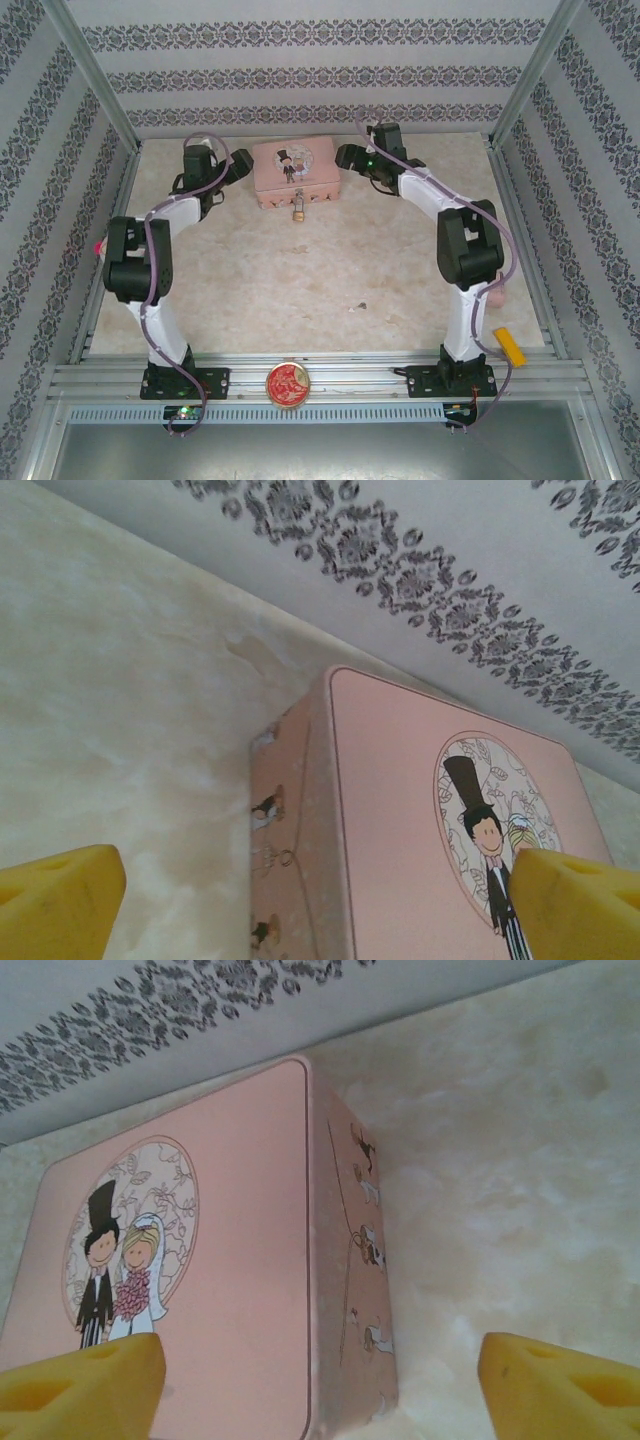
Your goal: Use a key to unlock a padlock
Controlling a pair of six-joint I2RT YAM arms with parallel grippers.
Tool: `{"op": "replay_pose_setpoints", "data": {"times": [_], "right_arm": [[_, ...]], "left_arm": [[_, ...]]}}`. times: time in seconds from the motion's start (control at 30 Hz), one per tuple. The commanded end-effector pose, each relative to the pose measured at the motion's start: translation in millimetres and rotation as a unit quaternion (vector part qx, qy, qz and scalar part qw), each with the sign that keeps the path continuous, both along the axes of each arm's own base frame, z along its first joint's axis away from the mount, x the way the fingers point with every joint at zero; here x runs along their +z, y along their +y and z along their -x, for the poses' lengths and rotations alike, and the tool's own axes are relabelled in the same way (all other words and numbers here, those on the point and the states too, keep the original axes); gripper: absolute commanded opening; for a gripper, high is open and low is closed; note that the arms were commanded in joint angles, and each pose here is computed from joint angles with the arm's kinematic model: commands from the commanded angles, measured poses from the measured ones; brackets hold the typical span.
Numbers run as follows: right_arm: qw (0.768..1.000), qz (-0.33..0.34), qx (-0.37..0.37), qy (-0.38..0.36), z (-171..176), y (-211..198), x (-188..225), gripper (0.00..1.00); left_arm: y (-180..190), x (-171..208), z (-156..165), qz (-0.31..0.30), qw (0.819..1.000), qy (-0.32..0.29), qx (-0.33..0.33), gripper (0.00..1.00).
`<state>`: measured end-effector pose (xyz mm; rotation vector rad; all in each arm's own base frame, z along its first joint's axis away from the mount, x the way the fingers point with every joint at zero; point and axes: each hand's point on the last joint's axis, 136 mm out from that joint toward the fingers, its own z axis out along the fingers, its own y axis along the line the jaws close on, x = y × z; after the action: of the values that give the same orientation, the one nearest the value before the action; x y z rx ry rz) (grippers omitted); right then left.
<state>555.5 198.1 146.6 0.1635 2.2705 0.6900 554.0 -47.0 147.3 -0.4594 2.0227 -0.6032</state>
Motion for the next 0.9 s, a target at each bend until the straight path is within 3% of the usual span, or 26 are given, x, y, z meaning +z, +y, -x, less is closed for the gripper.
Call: {"op": "replay_pose_setpoints", "data": {"times": [0.0, 0.3, 0.47, 0.73, 0.87], "right_arm": [[0.999, -0.031, 0.010, 0.024, -8, 16, -2, 0.78], [0.997, -0.034, 0.032, 0.063, -22, 38, -25, 0.74], [0.994, -0.044, 0.051, 0.080, -16, 57, -36, 0.68], [0.990, -0.053, 0.084, 0.098, 10, 80, -40, 0.54], [0.990, -0.052, 0.091, 0.098, 31, 85, -35, 0.47]], "left_arm": [[-21, -4, -13, 0.047, 0.998, 0.013, -0.036, 0.96], [-53, -36, -22, 0.050, 0.995, 0.049, -0.073, 0.86], [-67, -45, -17, 0.054, 0.992, 0.060, -0.094, 0.76], [-88, -44, 8, 0.082, 0.987, 0.056, -0.126, 0.45], [-99, -40, 28, 0.089, 0.985, 0.050, -0.138, 0.35]]}}
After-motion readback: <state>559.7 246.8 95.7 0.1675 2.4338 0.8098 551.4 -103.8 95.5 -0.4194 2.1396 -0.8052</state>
